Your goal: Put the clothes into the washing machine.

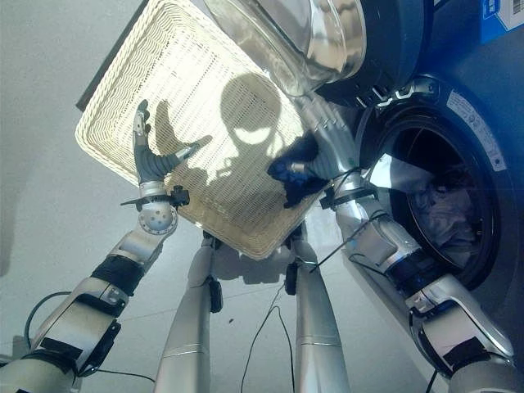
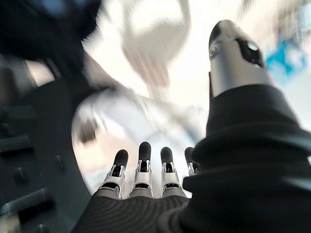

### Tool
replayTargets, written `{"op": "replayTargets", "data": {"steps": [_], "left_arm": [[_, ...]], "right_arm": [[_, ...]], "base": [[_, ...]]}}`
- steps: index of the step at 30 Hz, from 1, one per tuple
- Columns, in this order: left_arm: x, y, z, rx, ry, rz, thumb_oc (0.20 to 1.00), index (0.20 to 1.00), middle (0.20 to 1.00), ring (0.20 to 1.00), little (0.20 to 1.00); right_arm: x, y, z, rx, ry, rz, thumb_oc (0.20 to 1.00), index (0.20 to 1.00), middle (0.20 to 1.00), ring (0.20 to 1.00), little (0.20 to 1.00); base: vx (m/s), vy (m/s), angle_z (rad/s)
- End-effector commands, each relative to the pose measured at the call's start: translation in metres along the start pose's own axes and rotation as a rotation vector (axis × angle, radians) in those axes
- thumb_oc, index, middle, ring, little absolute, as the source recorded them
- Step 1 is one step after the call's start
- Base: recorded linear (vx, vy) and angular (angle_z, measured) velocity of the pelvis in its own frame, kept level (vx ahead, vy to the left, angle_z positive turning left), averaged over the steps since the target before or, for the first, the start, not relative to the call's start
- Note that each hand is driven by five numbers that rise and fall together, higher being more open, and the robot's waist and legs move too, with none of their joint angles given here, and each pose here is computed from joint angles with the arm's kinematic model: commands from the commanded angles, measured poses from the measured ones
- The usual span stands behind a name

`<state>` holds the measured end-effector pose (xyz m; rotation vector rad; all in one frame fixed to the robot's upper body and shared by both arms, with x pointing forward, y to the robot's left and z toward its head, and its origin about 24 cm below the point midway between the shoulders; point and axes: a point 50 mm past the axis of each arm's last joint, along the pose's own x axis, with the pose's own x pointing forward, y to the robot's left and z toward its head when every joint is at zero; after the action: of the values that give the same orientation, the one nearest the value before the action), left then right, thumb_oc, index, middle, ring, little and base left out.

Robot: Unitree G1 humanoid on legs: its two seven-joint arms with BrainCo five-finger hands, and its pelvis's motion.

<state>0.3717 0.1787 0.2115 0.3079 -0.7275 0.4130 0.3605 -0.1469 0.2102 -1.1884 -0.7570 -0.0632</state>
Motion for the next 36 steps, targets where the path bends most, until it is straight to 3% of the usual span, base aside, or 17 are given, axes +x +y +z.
{"op": "replayTargets", "data": {"steps": [1,18,24,36], "left_arm": [[0.008,0.002,0.009,-0.022,-0.045,0.015,1.000,1.000,1.000,1.000,1.000],[0.017,-0.001,0.013,-0.023,-0.060,-0.002,1.000,1.000,1.000,1.000,1.000],[0.021,-0.005,0.015,-0.032,-0.063,-0.014,1.000,1.000,1.000,1.000,1.000],[0.024,-0.006,0.021,-0.040,-0.079,-0.019,1.000,1.000,1.000,1.000,1.000]], "right_arm": [[-0.004,0.010,0.006,-0.029,-0.039,0.071,1.000,1.000,1.000,1.000,1.000],[-0.006,0.032,-0.023,-0.278,0.019,0.310,1.000,1.000,1.000,1.000,1.000],[-0.003,0.032,-0.050,-0.432,0.176,0.328,1.000,1.000,1.000,1.000,1.000],[-0.005,0.024,-0.074,-0.759,0.235,0.488,1.000,1.000,1.000,1.000,1.000]], "base": [[0.01,-0.007,0.03],[0.00,-0.006,0.02],[0.00,0.001,0.01],[0.00,0.000,0.00]]}}
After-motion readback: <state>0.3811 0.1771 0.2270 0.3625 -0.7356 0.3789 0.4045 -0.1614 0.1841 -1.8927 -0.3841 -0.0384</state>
